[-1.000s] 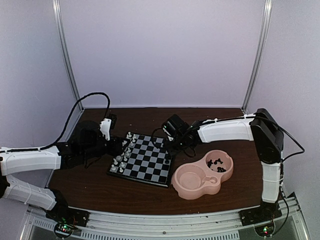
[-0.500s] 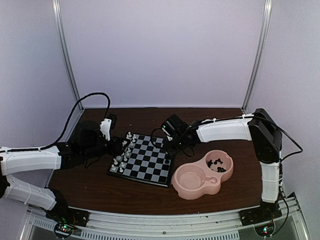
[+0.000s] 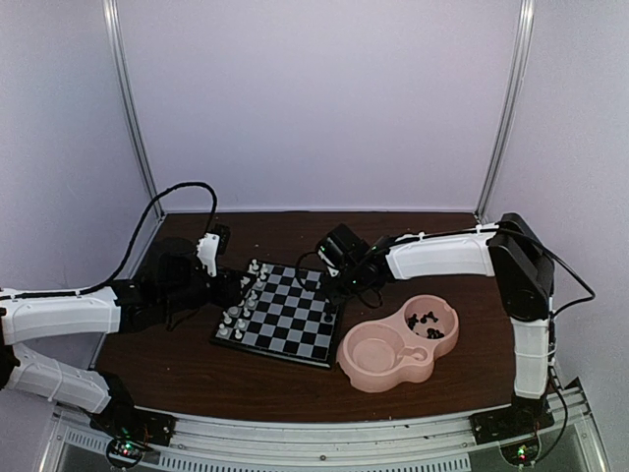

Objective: Set up the chess pieces on the board
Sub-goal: Place the bishop on c8, then pick up the rook from the storage box, then place the rook on the chessboard.

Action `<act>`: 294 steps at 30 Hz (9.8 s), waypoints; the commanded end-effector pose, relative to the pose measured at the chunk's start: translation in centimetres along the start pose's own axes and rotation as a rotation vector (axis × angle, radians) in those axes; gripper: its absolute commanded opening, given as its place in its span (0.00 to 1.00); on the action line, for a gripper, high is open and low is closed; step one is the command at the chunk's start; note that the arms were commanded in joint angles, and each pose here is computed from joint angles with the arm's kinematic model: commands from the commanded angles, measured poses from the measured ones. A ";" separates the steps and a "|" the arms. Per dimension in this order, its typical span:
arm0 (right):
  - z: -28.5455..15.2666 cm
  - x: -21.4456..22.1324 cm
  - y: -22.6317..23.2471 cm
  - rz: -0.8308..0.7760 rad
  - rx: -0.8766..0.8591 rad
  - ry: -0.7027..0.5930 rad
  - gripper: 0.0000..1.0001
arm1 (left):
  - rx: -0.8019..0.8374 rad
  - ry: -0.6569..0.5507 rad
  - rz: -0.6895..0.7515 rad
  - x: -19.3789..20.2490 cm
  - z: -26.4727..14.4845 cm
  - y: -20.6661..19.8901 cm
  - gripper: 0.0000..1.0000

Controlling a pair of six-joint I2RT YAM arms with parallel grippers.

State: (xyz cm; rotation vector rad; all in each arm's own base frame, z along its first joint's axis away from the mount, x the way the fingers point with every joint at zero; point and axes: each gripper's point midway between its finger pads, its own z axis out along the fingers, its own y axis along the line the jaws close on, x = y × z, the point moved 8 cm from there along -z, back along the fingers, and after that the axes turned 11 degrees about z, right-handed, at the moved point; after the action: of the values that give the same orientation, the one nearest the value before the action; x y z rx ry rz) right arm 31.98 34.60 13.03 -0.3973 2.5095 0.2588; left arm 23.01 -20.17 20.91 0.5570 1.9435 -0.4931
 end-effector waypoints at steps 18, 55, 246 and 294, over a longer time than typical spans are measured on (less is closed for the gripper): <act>-1.9 -1.2 -0.4 0.013 0.004 -0.052 0.19 | 0.012 -0.044 0.004 -0.9 0.0 -0.2 0.55; -15.6 -1.1 -7.3 0.153 0.149 -0.508 0.25 | 0.027 -0.049 -0.002 -0.6 -0.1 -0.3 0.55; -6.2 3.0 8.5 -0.165 -0.391 -0.112 0.10 | -0.056 -0.053 -0.085 0.6 -0.5 0.9 0.56; -15.9 2.6 0.0 0.007 -0.039 -0.632 0.42 | 0.031 0.125 0.133 0.4 2.9 -3.7 0.53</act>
State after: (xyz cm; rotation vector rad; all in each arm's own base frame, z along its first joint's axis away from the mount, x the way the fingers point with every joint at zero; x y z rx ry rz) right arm 21.02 34.08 22.50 -0.5068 1.9659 0.5440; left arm 23.52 -22.36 18.79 0.6102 2.0284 -0.5004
